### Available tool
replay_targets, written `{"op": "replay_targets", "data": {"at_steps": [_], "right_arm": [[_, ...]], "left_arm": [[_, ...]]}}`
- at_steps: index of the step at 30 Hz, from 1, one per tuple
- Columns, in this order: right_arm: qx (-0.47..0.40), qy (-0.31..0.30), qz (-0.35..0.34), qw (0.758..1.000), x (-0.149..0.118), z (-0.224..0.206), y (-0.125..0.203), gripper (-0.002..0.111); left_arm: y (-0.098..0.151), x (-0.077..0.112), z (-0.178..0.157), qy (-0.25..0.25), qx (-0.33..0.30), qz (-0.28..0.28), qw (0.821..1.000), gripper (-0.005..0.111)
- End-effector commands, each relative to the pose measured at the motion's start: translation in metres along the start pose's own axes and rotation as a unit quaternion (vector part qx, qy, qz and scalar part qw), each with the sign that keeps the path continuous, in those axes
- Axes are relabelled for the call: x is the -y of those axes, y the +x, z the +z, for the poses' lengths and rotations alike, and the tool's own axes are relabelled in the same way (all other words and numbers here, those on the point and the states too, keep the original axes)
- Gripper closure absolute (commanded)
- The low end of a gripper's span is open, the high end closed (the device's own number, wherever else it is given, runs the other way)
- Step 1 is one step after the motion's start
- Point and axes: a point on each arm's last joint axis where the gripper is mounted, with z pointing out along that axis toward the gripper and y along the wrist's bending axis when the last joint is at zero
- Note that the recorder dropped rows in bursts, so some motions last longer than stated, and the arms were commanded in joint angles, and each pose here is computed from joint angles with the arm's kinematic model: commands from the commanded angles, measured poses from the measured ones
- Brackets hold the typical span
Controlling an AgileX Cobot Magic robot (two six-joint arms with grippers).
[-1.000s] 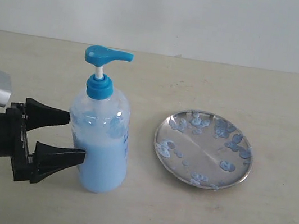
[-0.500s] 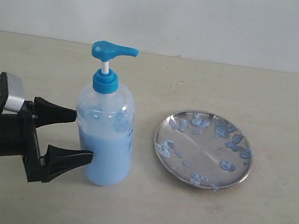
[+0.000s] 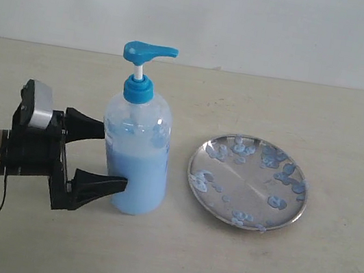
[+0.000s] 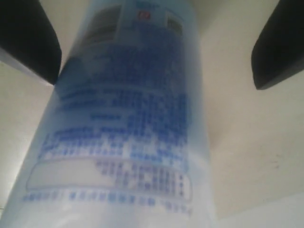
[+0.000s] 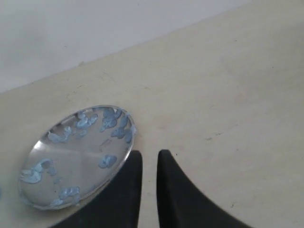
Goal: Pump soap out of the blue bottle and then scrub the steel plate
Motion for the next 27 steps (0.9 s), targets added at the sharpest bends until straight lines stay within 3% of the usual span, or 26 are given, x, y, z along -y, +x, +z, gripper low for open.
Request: {"op": "replay_targets", "data": {"at_steps": [1,7,10,19,27], "right_arm": [[-0.006,0.002,-0.027,1.000,-0.002,0.013,-0.005,0.107],[-0.028,-0.025,-0.050,0.998,-0.009,0.034,-0.004,0.107],[-0.024,-0.067,-0.100,0.992,-0.019,0.045,-0.003,0.107],[-0.097,-0.174,-0.261,0.945,-0.051,0.095,0.008,0.107],[-0.067,-0.183,-0.234,0.953,-0.074,0.148,-0.018,0.107]], "left_arm": [[0.016,-0.007,0.009,0.011,-0.006,-0.010,1.000,-0.002],[0.020,-0.009,0.019,0.031,-0.007,0.000,1.000,-0.002],[0.015,-0.011,0.028,0.035,0.001,0.013,0.999,-0.002],[-0.002,-0.023,0.045,0.040,0.024,0.056,0.997,-0.002],[-0.007,-0.031,0.048,0.030,0.033,0.066,0.997,-0.002]]}}
